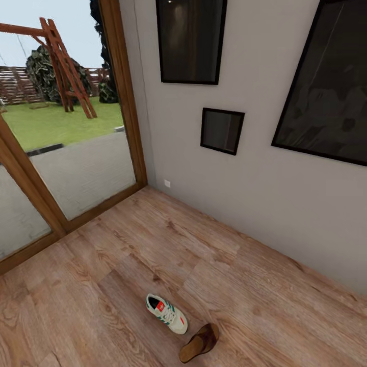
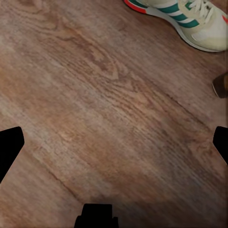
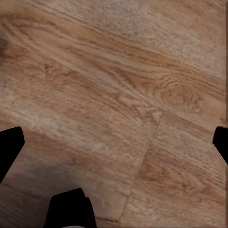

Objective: Pick up the two gym shoes and the two sandals from the corridor floor and place them onto the hallstand (shoe rack) in the corridor, making sure they are on the rack and not on the floor. Arrange them so the two gym shoes are next to each other and the two sandals are next to each other.

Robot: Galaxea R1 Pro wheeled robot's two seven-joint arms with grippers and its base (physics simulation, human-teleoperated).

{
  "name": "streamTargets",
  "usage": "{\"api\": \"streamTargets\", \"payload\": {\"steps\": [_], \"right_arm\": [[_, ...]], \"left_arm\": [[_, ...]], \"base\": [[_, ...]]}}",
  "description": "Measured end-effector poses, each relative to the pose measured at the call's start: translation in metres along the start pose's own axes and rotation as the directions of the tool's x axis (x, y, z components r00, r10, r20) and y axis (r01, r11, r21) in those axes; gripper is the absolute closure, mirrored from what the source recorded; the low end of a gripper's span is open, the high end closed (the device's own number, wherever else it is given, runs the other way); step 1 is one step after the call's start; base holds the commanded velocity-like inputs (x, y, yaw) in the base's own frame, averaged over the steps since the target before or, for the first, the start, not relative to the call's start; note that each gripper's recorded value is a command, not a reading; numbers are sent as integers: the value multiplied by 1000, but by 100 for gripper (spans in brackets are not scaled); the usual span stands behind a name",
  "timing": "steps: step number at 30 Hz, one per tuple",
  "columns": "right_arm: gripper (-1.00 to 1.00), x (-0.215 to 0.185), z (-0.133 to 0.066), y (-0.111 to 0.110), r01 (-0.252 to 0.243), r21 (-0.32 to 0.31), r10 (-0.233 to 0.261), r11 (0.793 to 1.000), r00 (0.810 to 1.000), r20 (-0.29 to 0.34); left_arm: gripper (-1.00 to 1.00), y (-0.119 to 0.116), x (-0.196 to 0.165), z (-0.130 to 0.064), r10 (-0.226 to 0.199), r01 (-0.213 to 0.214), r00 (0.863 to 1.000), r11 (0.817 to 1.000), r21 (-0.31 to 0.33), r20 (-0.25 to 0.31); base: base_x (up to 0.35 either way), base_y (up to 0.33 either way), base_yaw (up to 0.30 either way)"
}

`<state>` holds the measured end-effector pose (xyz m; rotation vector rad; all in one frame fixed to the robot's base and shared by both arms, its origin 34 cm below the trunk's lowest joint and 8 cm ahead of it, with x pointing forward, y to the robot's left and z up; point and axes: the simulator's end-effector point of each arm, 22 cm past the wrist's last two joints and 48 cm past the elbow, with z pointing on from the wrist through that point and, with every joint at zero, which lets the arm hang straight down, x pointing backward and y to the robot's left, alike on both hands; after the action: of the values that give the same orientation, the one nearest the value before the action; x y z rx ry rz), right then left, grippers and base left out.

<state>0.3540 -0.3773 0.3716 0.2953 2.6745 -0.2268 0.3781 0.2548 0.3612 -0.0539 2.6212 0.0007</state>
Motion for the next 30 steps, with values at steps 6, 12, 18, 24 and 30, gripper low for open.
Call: {"api": "streamTargets", "payload": {"steps": [6,12,18,24,30], "right_arm": [[-100,0,0,0,0,0,0,1000,1000,0],[-100,0,0,0,0,0,0,1000,1000,0],[-100,0,0,0,0,0,0,1000,1000,1],[-100,-1,0,-1,0,1,0,1000,1000,2],[-100,-2,0,-3,1,4,-1,1000,1000,4]], "left_arm": [[-100,0,-1,0,-1,1,1000,1000,0,1],[-100,0,-3,0,-1,1,1000,1000,0,7],[-100,0,-4,0,-1,1,1000,1000,0,9],[-100,0,-4,0,-1,1,1000,1000,0,9],[-100,0,-3,0,0,0,1000,1000,0,9]], "base": [[6,-12,0],[0,-9,-23],[0,-78,-213],[0,-17,-205],[-29,-33,-45]]}}
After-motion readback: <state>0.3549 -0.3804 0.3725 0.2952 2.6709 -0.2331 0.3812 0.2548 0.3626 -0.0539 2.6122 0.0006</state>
